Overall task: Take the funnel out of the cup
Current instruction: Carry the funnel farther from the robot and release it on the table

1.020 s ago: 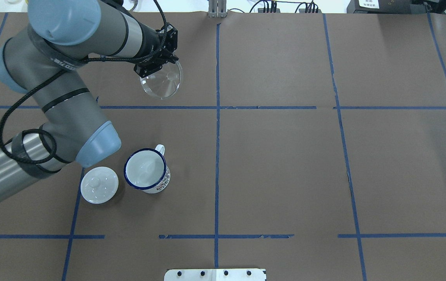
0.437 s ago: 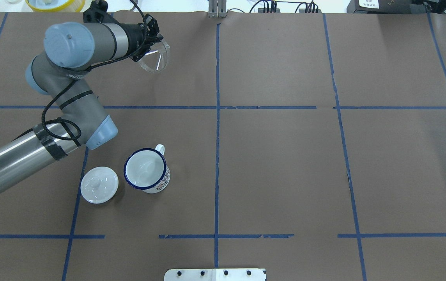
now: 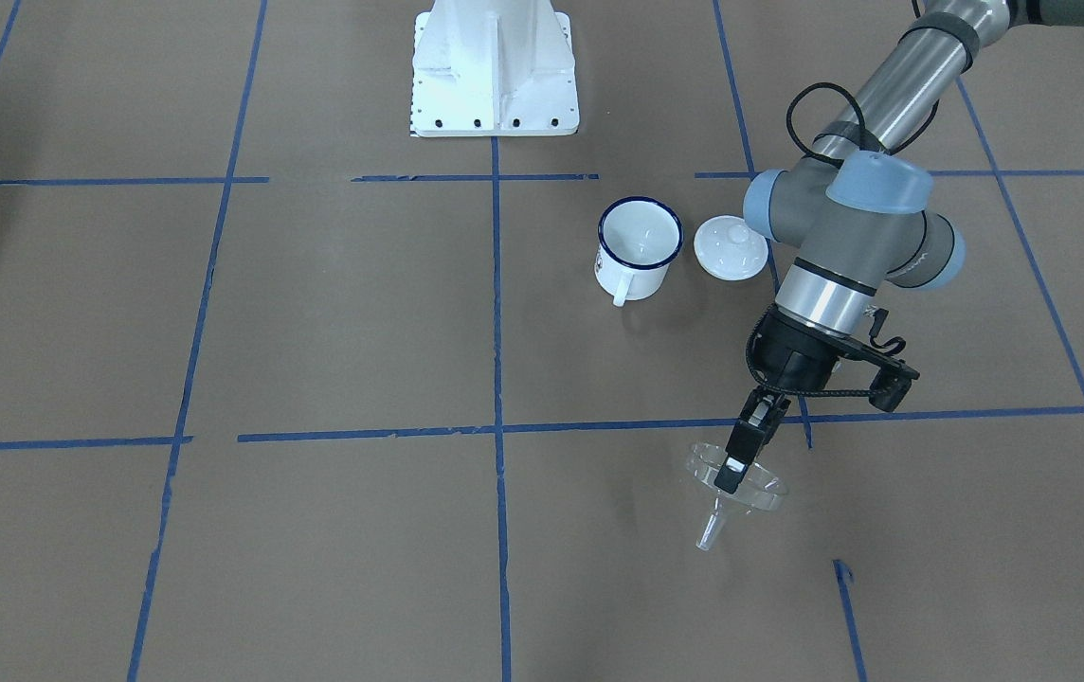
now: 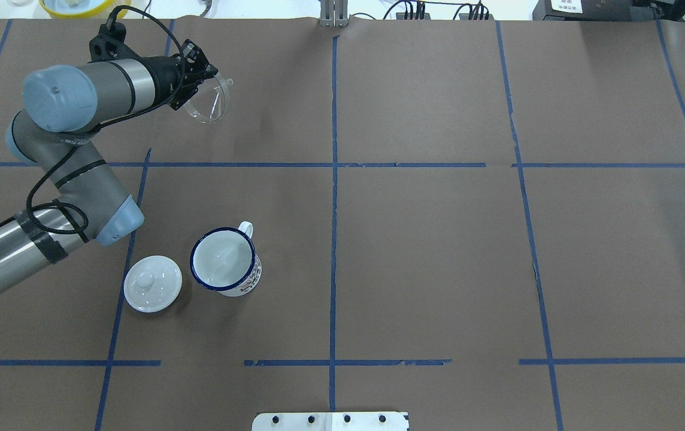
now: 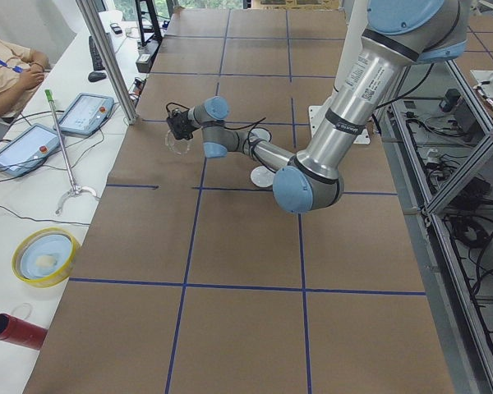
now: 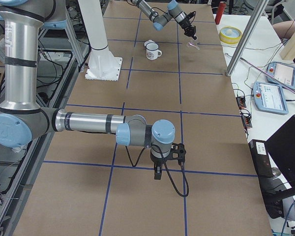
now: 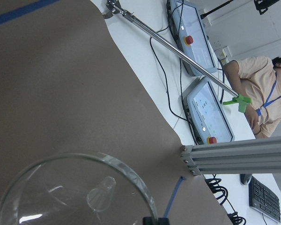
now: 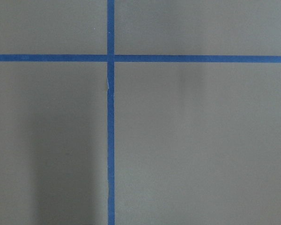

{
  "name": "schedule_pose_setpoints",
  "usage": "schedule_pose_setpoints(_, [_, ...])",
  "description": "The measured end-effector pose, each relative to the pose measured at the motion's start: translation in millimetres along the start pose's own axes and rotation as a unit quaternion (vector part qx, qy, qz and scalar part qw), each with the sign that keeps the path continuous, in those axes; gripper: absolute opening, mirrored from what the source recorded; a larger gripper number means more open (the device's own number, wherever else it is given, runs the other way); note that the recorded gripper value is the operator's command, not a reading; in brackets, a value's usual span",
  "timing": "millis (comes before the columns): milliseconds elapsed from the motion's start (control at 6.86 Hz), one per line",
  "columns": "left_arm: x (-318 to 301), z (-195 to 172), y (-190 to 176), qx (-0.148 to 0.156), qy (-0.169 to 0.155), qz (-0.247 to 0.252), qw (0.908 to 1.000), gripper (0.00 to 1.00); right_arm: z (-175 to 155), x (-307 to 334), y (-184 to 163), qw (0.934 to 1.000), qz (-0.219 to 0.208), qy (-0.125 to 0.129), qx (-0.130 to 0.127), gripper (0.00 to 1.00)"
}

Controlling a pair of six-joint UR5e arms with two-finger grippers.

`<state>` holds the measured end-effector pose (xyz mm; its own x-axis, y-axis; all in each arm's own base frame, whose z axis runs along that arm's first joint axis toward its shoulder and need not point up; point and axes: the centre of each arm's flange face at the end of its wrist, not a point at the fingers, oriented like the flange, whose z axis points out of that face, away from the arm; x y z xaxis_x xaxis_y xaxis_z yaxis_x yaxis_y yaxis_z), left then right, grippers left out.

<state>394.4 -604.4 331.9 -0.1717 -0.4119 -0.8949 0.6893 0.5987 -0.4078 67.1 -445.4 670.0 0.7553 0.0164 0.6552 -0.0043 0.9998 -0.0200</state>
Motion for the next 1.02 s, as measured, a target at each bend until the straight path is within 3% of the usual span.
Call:
schedule_pose_setpoints(583, [-34.3, 13.2, 24.9, -0.017, -0.023, 0.005, 0.9996, 0.00, 0.1, 0.1, 0.0, 1.0000, 0.000, 0.000, 0.000, 1.00])
schedule_pose_setpoints(874, [-43.4, 16.9, 24.9, -0.022, -0.019, 0.008, 0.9995, 0.85, 0.0, 0.0, 0.0, 1.0000, 0.000, 0.000, 0.000, 1.00])
schedule_pose_setpoints(1020, [-45.5, 17.6, 24.2, -0.023, -0.018, 0.009, 0.9995, 0.99, 0.0, 0.0, 0.0, 1.0000, 0.000, 0.000, 0.000, 1.00])
